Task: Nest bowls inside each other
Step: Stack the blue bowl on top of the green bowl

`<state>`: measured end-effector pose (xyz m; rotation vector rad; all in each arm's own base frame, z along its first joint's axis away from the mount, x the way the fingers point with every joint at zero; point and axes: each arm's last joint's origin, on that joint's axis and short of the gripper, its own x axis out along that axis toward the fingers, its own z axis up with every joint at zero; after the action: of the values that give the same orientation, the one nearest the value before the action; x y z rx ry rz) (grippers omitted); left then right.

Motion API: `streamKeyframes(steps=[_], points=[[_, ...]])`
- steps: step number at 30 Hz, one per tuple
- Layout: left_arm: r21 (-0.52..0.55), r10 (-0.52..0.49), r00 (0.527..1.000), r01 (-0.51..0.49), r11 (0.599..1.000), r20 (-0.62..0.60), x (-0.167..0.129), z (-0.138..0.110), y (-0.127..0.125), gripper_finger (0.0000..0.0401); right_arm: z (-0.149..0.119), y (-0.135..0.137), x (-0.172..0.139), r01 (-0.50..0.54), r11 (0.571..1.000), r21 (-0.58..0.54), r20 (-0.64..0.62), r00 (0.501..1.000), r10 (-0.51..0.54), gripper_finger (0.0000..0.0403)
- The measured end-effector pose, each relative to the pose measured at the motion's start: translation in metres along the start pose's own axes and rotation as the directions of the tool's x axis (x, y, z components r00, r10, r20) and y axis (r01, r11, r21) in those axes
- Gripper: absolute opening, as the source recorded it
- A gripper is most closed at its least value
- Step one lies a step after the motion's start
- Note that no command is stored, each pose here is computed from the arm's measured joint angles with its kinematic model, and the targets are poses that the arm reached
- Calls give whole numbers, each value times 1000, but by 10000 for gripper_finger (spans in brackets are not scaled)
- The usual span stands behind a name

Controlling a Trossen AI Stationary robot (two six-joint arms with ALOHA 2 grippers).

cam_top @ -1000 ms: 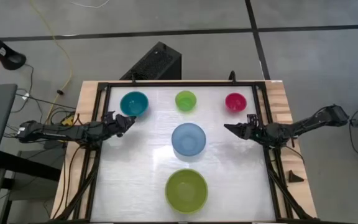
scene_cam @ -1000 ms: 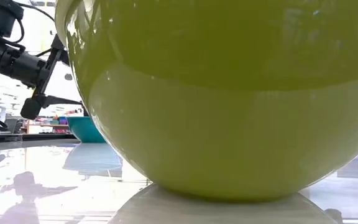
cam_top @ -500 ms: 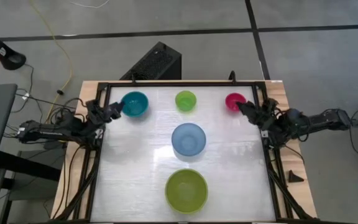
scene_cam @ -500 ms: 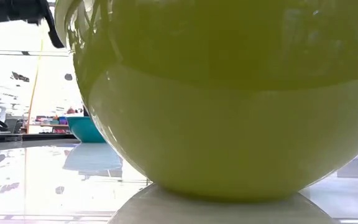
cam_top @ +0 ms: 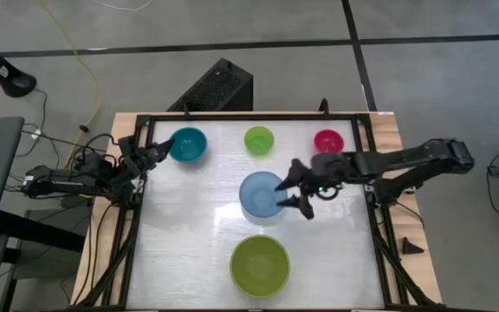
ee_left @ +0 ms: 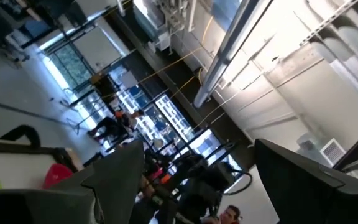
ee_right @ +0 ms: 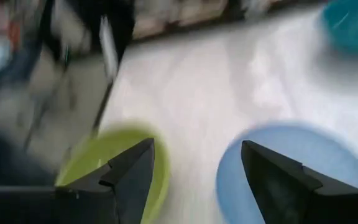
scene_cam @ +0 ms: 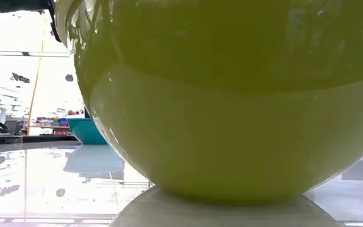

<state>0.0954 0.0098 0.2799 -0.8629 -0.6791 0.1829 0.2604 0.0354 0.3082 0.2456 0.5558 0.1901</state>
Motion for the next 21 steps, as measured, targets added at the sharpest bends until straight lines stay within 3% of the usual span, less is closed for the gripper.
streamKeyframes(steps=[5,13,21], points=[[-6,-14,999,14,1000,-32,0,-2,0,293,-19,-1,35,-35,990,-136,-290,957,-6,275],[-24,-31,998,29,999,-49,0,-2,0,293,-40,-21,82,-10,971,-240,-407,909,-92,275],[-30,-33,998,31,999,-61,0,-3,0,293,-63,-52,115,44,979,-198,-512,848,-141,275]])
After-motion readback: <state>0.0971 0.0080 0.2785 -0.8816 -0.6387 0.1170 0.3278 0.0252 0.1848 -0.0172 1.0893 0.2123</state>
